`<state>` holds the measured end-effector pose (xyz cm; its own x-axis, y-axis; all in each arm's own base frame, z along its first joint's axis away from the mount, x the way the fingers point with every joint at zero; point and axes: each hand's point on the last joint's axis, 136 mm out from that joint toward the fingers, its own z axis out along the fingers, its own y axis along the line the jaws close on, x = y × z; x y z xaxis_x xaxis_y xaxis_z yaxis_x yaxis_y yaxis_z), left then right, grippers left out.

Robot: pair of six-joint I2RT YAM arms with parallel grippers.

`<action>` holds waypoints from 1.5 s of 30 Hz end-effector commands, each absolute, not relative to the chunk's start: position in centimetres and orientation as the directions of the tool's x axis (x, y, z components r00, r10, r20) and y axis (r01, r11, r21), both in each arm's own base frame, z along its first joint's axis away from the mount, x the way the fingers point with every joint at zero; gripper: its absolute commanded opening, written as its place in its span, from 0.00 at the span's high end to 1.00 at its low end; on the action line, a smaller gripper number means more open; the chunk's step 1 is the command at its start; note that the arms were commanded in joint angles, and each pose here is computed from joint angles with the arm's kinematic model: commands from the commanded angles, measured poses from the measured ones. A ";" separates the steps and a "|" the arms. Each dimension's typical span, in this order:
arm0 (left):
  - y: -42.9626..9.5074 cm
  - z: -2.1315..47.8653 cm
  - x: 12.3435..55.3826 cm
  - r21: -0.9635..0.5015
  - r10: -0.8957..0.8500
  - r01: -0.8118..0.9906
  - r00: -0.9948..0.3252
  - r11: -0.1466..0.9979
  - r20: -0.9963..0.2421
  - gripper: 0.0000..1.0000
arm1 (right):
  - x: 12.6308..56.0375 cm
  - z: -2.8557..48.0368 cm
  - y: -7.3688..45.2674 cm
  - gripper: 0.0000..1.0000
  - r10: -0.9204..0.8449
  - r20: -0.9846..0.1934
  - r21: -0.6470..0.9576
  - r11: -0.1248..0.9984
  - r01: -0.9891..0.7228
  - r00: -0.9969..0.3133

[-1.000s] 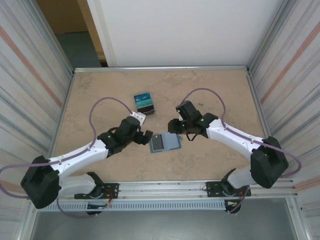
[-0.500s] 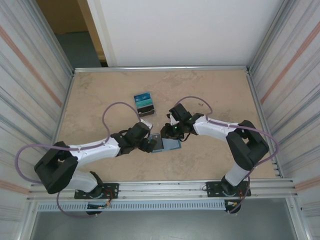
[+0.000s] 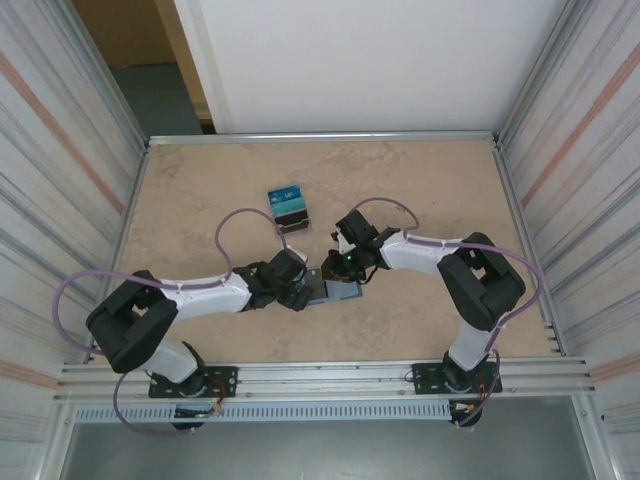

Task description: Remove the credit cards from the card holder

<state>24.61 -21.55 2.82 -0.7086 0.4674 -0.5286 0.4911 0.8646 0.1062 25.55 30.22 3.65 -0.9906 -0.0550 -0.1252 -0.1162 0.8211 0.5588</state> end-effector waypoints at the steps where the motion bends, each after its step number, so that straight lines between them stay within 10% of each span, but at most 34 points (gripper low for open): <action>1: -21.4 3.1 25.1 0.134 0.468 0.475 -0.705 0.869 -0.533 0.01 | 25.5 3.0 30.1 0.83 -0.051 -0.096 0.566 0.819 -0.097 -0.994; 45: -21.7 2.8 24.9 0.145 0.489 0.491 -0.704 0.859 -0.516 0.01 | 24.9 1.5 29.7 0.85 -0.032 -0.048 0.600 0.798 -0.054 -0.998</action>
<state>24.87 -21.65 2.83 -0.7067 0.4699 -0.5289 0.4873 0.8653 0.1175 25.53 29.93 2.49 -0.9942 -0.0435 -0.0983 -0.0938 0.7973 0.5963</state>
